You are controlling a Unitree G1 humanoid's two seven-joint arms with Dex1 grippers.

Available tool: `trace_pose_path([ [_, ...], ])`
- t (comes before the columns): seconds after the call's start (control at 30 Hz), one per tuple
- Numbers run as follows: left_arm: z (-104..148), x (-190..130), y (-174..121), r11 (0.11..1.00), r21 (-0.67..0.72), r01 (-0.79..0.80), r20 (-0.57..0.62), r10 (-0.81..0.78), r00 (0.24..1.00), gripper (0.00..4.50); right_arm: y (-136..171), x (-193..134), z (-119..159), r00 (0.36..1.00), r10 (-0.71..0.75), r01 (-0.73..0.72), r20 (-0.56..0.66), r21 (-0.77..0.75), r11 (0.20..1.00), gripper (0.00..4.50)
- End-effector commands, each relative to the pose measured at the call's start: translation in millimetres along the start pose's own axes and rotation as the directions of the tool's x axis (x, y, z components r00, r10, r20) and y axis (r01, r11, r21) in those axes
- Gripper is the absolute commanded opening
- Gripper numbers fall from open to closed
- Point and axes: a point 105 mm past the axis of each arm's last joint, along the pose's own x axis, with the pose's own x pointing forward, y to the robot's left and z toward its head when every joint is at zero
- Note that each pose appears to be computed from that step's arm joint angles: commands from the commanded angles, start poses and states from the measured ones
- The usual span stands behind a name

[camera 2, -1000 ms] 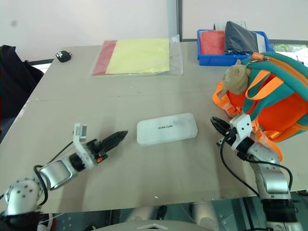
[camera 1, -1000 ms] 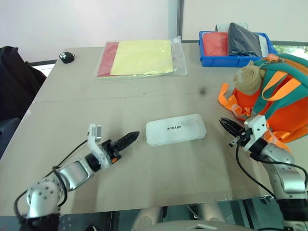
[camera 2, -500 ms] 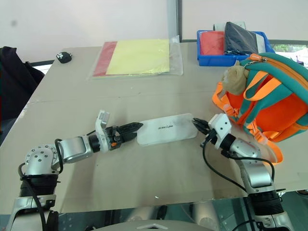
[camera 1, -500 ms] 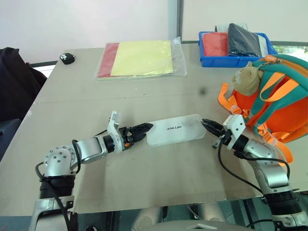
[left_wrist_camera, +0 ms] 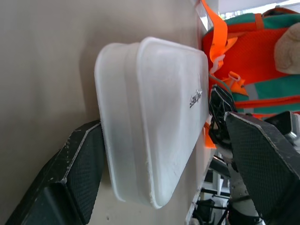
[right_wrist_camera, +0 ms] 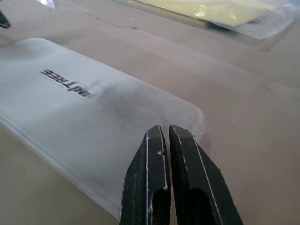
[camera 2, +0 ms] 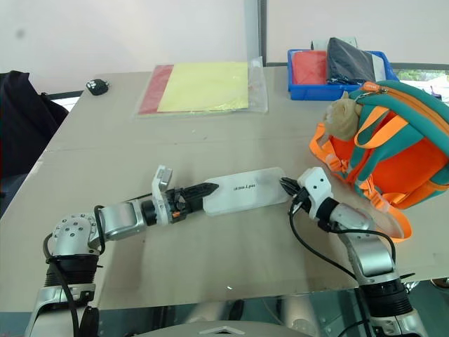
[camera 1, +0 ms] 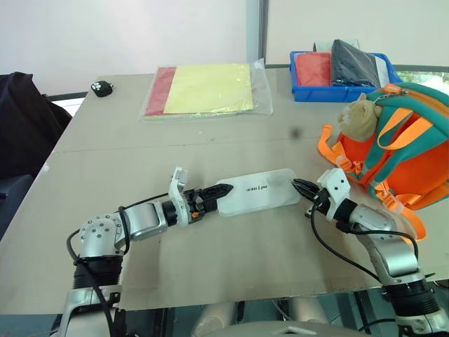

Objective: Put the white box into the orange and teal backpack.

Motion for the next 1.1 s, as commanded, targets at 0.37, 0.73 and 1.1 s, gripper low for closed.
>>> trace_pose_path([
  [0.37,-23.6,21.4,-1.1,1.0,-0.018,0.016,-0.075,-0.018,0.997,4.04,-1.5,-7.8,-21.6,0.995,-0.049,0.056,-0.091,0.071,0.996,0.03],
  [0.73,-18.6,31.2,-11.4,0.998,-0.007,0.062,-0.069,-0.062,0.996,3.8,42.3,8.6,14.0,0.977,0.203,-0.203,0.066,0.007,0.979,0.01],
  [1.1,-16.3,20.5,-14.8,0.994,-0.026,0.105,-0.042,-0.106,0.994,1.13,23.1,0.9,1.9,0.992,0.123,-0.124,0.038,0.009,0.992,0.0],
])
